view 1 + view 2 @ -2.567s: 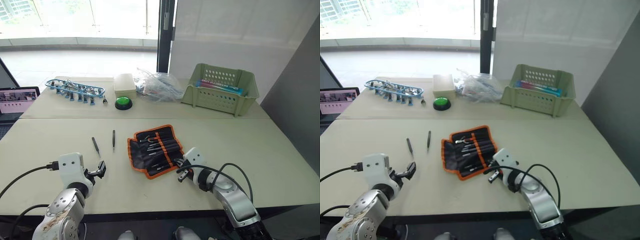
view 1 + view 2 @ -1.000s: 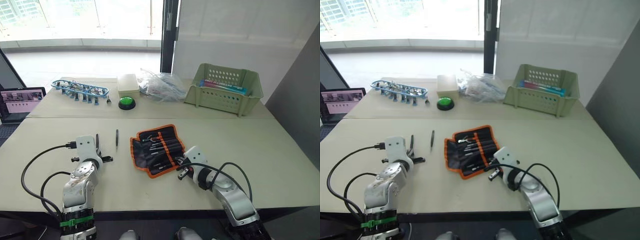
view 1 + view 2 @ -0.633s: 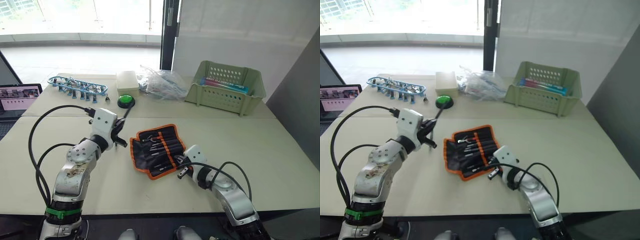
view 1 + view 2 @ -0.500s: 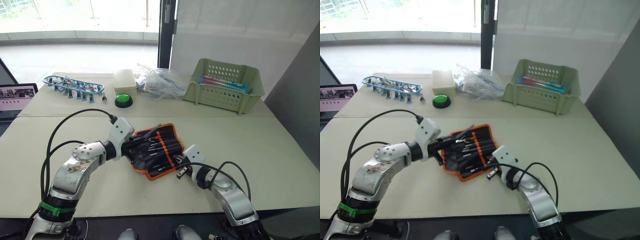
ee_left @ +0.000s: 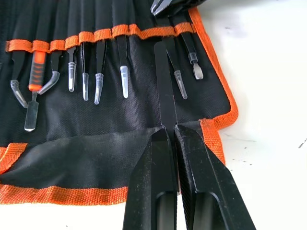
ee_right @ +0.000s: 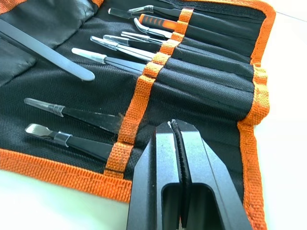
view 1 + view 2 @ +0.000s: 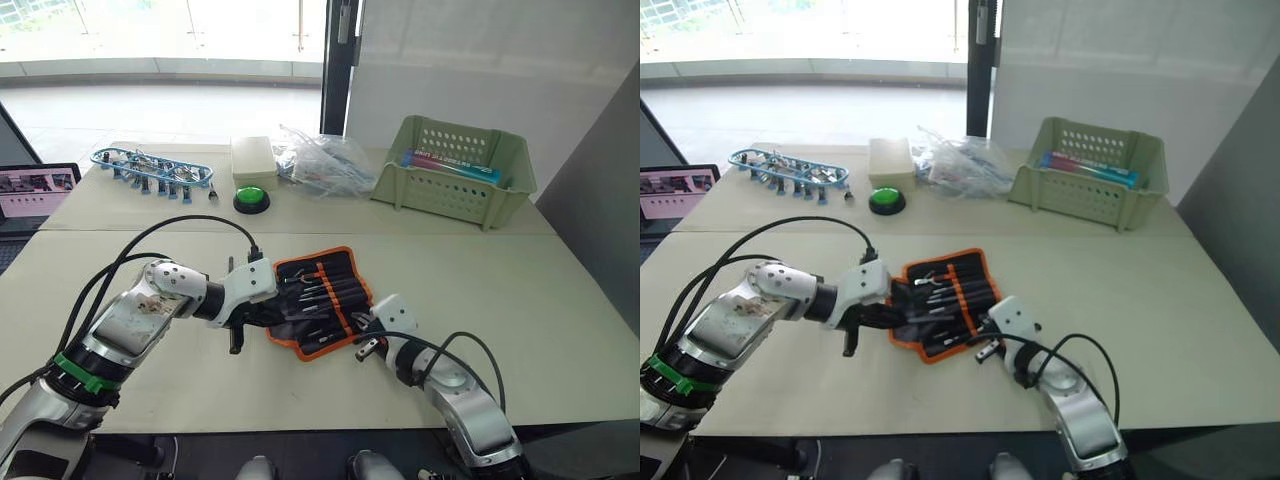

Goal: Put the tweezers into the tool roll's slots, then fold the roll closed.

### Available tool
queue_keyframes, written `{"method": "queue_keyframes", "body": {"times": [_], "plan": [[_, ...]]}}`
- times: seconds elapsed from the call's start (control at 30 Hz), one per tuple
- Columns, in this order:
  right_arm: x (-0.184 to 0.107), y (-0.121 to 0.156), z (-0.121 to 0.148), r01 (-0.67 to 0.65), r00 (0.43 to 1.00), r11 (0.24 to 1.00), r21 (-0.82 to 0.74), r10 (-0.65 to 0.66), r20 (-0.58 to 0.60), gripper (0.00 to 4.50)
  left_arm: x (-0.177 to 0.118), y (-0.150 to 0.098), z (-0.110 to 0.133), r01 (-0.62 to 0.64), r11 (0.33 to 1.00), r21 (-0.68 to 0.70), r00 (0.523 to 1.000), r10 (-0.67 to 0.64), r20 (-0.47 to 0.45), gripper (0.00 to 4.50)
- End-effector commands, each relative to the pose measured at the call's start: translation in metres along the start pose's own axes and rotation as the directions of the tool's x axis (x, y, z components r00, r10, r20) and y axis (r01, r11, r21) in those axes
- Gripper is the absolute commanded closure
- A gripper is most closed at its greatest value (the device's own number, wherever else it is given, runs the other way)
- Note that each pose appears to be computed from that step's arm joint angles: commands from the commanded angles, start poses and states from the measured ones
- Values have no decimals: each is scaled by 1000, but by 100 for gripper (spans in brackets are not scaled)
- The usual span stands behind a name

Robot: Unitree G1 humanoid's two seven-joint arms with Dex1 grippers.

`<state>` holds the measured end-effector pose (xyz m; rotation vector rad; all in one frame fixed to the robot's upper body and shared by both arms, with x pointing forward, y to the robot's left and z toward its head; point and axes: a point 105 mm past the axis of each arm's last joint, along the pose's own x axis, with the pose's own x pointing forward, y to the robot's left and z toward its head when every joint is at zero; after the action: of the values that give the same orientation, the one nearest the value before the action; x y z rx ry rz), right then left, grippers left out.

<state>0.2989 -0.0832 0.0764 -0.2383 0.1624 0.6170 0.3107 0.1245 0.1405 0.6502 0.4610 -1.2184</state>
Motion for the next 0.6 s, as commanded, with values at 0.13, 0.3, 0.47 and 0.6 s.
{"method": "queue_keyframes", "body": {"times": [0.13, 0.3, 0.47, 0.6], "plan": [[-6, 7, -21, 10, 995, 1000, 19, -8, -95, 450, 11, 16, 2, -42, 996, 78, 997, 47, -58, 449], [-6, 8, -21, 19, 995, 1000, 24, -17, -94, 450, 15, 13, 3, -28, 995, 95, 997, 35, -73, 449], [-6, 8, -21, 24, 995, 999, 28, -22, -93, 450, 18, 20, 7, -73, 993, 89, 994, 79, -69, 449], [-5, 9, -21, 24, 996, 999, 29, -22, -92, 450, 21, 21, 8, -91, 993, 76, 993, 96, -69, 449]]}}
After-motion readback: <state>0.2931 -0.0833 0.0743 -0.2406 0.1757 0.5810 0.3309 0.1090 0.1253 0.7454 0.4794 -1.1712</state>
